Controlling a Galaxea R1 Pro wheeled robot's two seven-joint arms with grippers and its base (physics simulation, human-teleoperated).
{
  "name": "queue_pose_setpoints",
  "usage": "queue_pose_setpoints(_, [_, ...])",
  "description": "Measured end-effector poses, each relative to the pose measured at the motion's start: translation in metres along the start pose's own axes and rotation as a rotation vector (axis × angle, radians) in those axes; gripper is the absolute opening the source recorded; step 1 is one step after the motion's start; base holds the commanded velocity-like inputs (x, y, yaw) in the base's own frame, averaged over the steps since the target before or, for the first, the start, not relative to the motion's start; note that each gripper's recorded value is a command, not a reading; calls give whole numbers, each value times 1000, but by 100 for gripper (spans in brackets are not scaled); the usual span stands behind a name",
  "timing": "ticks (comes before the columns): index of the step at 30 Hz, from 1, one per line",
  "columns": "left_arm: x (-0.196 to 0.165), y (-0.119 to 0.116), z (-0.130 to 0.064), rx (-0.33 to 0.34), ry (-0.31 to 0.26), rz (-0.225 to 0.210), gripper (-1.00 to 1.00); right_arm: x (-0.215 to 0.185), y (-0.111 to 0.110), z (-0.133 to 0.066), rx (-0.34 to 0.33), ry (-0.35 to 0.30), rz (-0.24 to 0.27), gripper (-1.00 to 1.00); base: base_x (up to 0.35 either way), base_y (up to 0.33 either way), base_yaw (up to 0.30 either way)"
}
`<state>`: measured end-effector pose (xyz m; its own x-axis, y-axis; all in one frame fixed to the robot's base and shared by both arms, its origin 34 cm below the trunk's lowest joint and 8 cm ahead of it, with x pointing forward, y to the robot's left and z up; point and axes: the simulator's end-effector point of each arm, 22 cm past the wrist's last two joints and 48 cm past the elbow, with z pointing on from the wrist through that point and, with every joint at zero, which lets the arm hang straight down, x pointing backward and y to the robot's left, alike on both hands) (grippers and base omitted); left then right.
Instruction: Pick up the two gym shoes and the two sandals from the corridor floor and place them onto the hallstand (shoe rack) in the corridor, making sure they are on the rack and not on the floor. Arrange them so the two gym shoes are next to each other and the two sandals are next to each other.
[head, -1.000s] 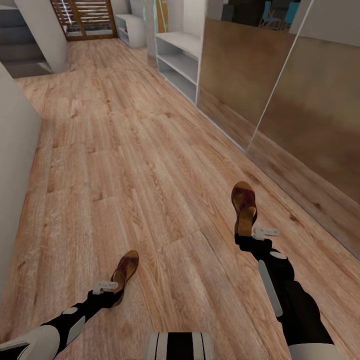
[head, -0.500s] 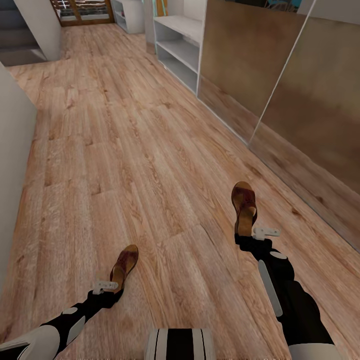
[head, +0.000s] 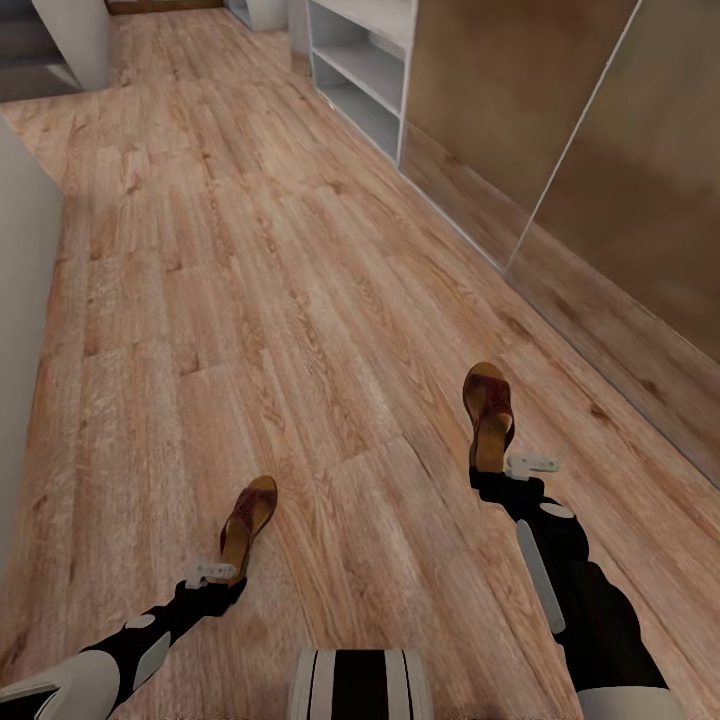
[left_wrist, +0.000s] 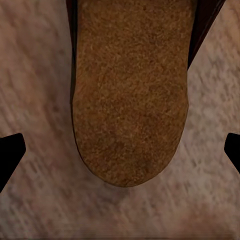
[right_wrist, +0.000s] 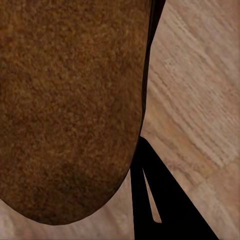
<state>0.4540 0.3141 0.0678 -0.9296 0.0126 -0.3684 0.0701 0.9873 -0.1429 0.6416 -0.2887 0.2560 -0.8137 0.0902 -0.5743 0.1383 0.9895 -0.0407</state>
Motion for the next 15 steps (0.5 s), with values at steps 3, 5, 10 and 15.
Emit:
queue_pose_setpoints(3, [8, 0, 3, 0, 15, -2, 100, 8, 0, 5, 2, 16, -2, -100, 0, 0, 0])
queue_pose_setpoints(5, [10, 0, 4, 0, 18, -3, 100, 10, 0, 6, 2, 18, -2, -100, 0, 0, 0])
queue_pose_setpoints(10, [14, 1, 5, 0, 25, -4, 100, 14, 0, 8, 3, 25, -3, -100, 0, 0, 0])
queue_pose_setpoints(15, [16, 1, 5, 0, 29, -5, 100, 15, -1, 9, 3, 29, -4, -100, 0, 0, 0])
